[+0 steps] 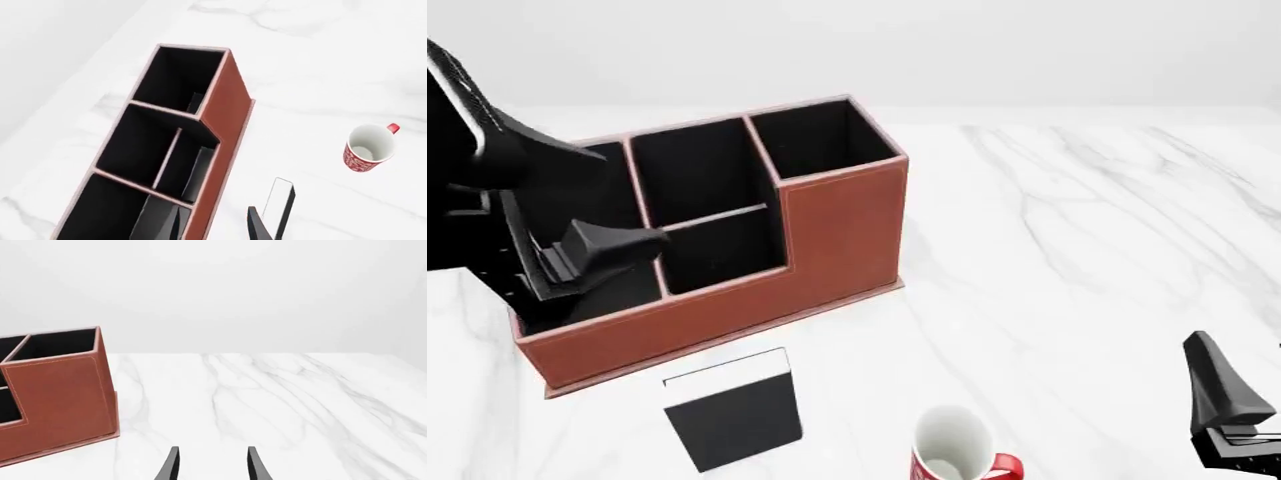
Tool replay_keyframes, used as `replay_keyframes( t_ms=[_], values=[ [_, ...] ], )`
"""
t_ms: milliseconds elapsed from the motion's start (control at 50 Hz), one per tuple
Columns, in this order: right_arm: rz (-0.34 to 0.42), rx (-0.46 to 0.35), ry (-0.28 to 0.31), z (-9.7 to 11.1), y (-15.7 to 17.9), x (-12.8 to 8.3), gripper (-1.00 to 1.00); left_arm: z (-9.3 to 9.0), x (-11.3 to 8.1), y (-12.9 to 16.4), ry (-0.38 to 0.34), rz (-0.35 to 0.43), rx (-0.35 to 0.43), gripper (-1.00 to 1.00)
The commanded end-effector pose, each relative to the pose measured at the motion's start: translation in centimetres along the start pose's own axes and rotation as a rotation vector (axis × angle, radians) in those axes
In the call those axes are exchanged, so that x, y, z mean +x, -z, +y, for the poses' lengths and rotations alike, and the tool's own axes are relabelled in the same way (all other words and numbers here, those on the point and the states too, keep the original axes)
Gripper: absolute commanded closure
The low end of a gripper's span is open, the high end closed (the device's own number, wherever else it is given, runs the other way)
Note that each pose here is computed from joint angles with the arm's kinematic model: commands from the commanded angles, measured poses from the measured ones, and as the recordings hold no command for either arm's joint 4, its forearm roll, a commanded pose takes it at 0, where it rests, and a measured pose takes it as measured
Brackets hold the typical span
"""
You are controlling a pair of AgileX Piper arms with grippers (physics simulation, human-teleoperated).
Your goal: Pick up the book and place it in the front compartment of the caddy.
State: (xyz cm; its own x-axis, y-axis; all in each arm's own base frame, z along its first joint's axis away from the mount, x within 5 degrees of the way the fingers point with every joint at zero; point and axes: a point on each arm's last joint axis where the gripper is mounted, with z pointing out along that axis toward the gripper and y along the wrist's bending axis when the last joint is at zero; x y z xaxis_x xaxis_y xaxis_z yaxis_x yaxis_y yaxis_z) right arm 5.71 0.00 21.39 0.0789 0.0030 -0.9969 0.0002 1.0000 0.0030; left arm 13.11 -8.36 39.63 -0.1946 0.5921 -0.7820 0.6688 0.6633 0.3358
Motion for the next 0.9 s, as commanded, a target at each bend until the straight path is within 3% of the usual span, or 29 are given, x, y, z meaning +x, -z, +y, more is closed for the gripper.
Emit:
replay_keyframes(
  t_ms=[20, 360, 900],
  values=[
    [-0.002, 0.0, 0.001, 0.0, 0.0, 0.0, -1.0, -0.3, -0.3, -0.6, -0.069, 0.116, 0.074, -1.0],
    [-0.002, 0.0, 0.0, 0.0, 0.0, 0.0, -1.0, -0.5, 0.7, -3.0, -0.107, 0.219, 0.117, -1.0],
    [-0.002, 0.0, 0.001, 0.0, 0.0, 0.0, -1.0, -2.1, 1.7, -4.7, -0.146, 0.251, 0.179, -1.0]
  ],
)
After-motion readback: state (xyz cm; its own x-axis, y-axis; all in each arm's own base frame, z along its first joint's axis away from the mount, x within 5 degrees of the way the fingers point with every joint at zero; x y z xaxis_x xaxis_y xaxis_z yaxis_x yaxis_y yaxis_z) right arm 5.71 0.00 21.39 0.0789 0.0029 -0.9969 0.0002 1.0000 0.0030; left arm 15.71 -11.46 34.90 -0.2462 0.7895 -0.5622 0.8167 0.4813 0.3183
